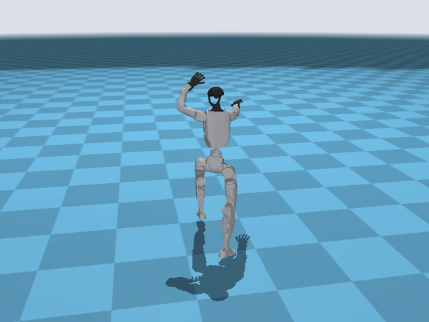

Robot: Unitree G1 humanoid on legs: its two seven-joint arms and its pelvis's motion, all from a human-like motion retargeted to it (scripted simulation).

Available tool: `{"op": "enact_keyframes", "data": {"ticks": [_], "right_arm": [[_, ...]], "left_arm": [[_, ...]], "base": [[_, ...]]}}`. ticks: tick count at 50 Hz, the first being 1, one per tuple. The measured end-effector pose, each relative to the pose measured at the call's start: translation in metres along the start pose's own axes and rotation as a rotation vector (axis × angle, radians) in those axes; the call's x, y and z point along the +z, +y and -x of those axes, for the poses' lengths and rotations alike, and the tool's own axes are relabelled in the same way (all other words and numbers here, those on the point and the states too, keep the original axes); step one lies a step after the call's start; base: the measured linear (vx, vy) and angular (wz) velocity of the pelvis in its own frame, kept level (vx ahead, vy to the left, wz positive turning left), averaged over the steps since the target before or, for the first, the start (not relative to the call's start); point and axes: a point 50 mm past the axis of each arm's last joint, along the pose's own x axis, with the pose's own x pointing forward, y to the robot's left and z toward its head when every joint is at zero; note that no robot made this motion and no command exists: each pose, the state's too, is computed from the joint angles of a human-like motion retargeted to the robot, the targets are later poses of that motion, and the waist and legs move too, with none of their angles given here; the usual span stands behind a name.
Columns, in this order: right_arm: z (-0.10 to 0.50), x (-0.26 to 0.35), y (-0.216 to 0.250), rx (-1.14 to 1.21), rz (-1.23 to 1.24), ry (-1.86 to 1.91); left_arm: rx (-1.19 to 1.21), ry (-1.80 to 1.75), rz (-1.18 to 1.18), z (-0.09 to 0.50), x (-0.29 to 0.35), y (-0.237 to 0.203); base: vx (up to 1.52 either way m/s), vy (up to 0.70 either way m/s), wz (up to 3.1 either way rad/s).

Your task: Kungfu

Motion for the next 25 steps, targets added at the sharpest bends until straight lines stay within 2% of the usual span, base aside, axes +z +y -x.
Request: {"op": "enact_keyframes", "data": {"ticks": [2,3,5,8,9,25], "right_arm": [[0.005,-0.007,0.015,0.215,-0.074,0.165],[0.003,-0.002,0.011,0.267,-0.166,0.122],[-0.002,0.015,-0.008,0.209,-0.253,0.005],[-0.004,0.044,-0.036,-0.072,-0.235,-0.072],[-0.003,0.053,-0.042,-0.100,-0.217,-0.126],[0.004,0.084,-0.030,-0.067,-0.327,-0.198]], "left_arm": [[0.051,-0.027,-0.054,-0.008,0.003,0.013],[0.055,-0.044,-0.060,-0.013,0.006,0.018],[0.037,-0.042,-0.058,-0.014,0.005,0.021],[0.029,-0.003,-0.038,-0.004,-0.002,0.019],[0.034,0.004,-0.034,-0.003,-0.004,0.019],[0.009,0.004,0.061,0.002,0.005,0.000]], "base": [[0.04,-0.38,0.21],[-0.02,-0.42,0.20],[0.04,-0.26,0.18],[0.03,0.02,-0.26],[-0.10,-0.03,-0.44],[-0.02,0.01,-0.09]]}}
